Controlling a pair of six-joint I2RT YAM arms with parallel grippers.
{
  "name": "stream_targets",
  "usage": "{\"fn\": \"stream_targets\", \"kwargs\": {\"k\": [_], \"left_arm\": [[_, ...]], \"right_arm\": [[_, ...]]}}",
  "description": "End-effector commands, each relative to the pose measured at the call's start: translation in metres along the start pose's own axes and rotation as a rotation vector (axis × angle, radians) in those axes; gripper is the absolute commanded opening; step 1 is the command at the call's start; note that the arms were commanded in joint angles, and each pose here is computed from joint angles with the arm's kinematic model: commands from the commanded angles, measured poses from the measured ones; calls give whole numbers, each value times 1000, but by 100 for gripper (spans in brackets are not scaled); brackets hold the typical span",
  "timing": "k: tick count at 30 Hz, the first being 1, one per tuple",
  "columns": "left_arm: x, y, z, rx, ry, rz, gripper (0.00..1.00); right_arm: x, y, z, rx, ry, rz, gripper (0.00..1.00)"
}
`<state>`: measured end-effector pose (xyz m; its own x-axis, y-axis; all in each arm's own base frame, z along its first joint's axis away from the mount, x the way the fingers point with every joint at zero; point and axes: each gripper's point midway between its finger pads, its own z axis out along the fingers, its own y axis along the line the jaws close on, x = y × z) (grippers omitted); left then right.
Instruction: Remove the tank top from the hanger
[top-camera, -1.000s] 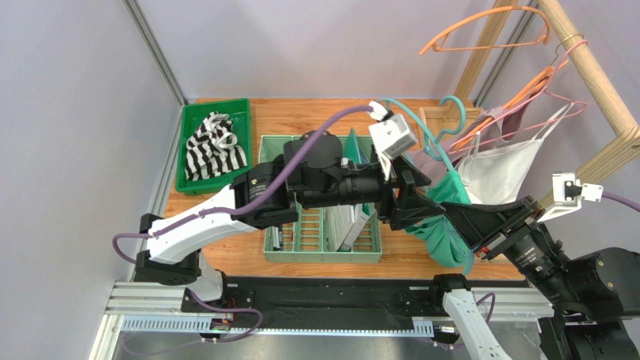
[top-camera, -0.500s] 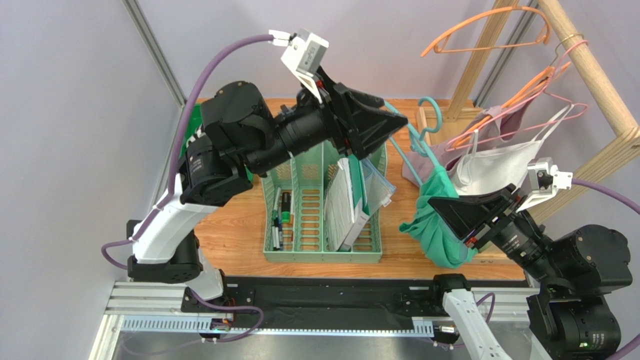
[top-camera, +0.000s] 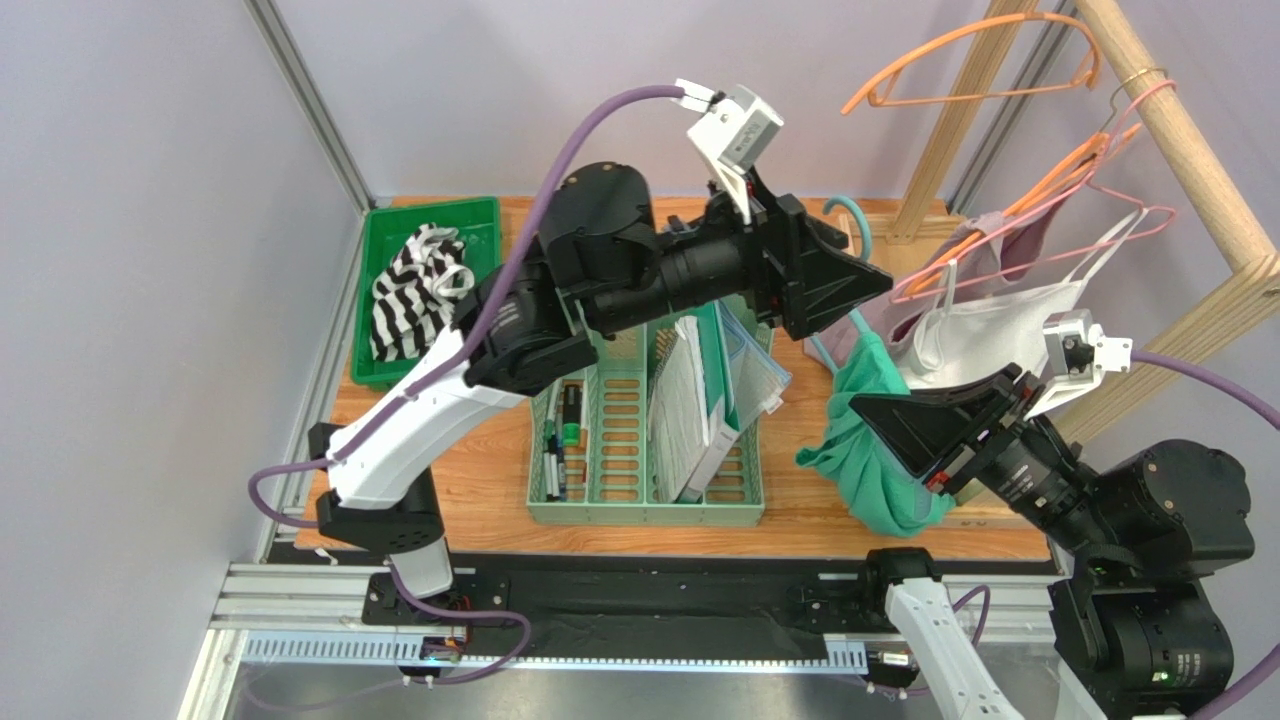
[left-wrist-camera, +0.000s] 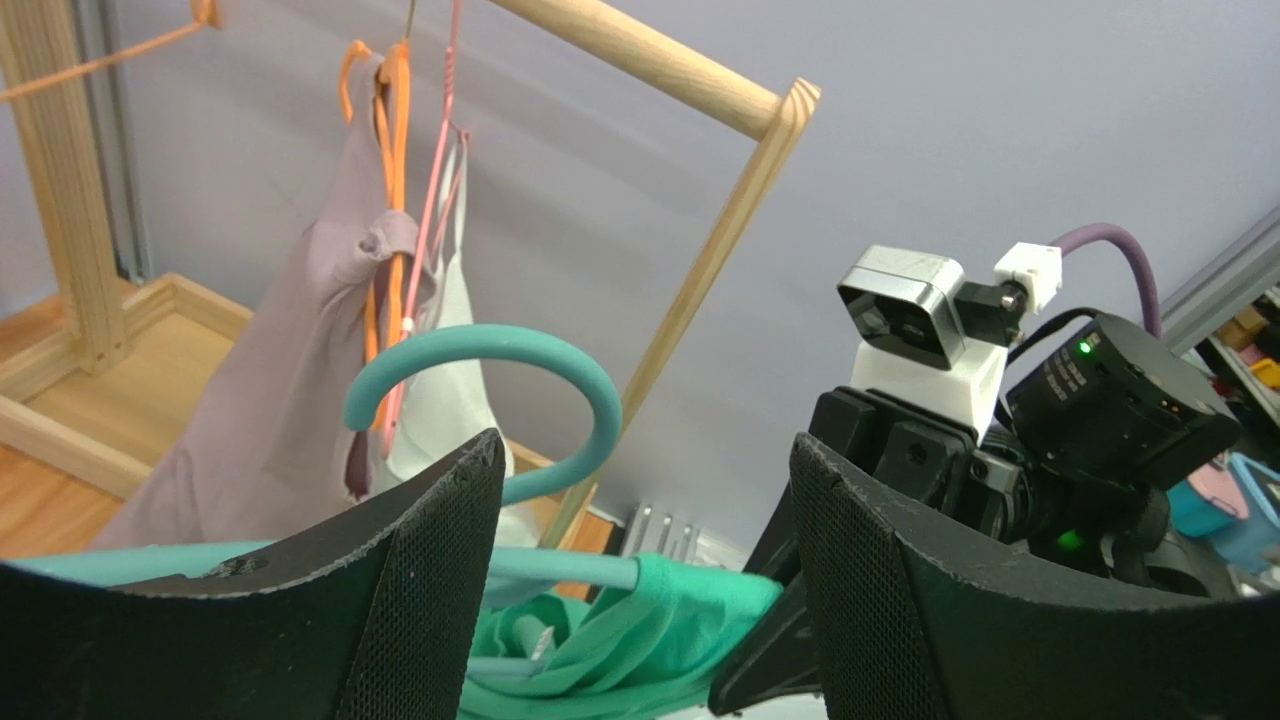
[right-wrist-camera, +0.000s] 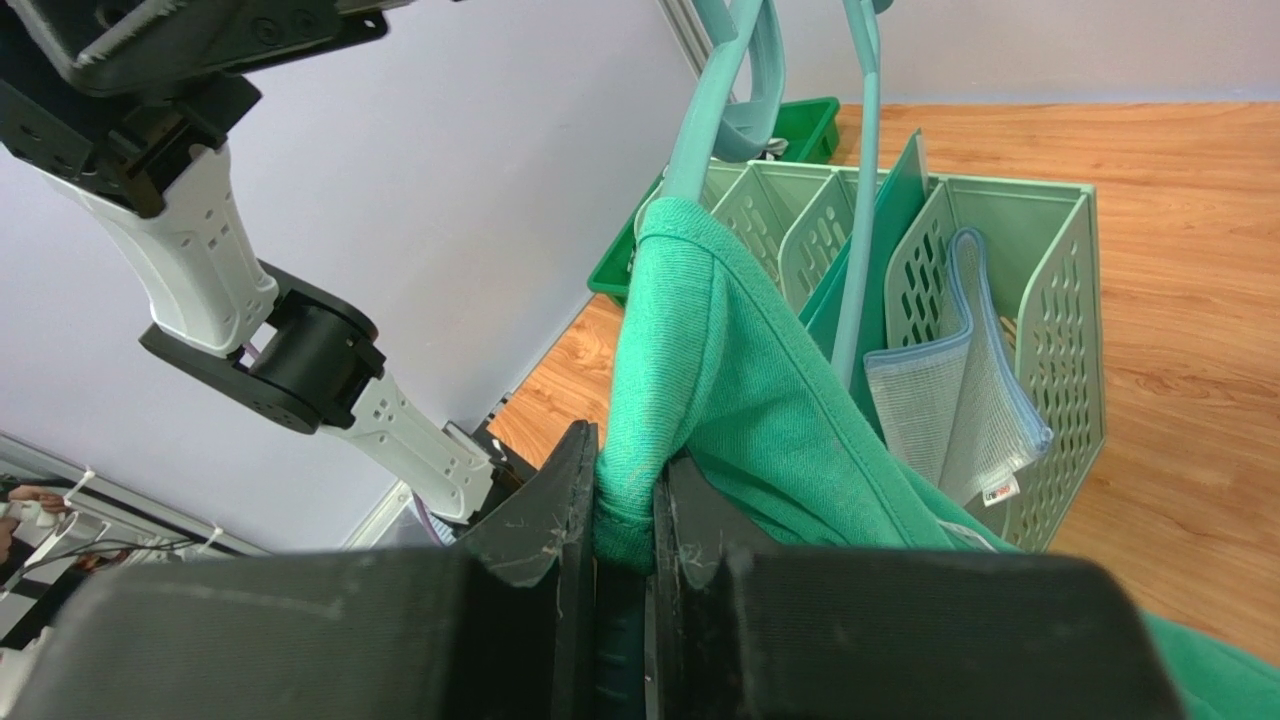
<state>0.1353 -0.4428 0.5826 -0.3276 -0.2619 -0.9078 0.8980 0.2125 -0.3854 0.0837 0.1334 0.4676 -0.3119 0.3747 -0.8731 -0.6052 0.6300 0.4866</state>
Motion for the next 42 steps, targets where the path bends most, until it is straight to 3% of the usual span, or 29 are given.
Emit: {"fn": "stream_targets", "kwargs": {"k": [1,8,17,18,21,22,32,42], "left_arm": [[-28,-8,4,51,-92,-61,75],[-31,5,15,25,-120,-117,70],[-26,9,26,46,-114,-152,30],[-27,10,26,48,-119,-146,19],[-33,17,27,35,-137,-128,0],[-34,19,27,33,-141,-125,0],[-56,26,29,80,-195,-117,0],[-51,35,31,114,-153,-152,0]], "right_arm": [[-9,2,7,-41,-18,-55,0],[0,-5,8,-28,4,-57,0],[4,-4,10,-56,31,-46,0],[4,-4,10,-53,32,-41,0],[4,-9,13,-32,34,-27,0],[4,-11,14,-25,35,-17,0],[0,-25,16,65,30,39,43],[-17,-37,7,209,-13,38,65]]}}
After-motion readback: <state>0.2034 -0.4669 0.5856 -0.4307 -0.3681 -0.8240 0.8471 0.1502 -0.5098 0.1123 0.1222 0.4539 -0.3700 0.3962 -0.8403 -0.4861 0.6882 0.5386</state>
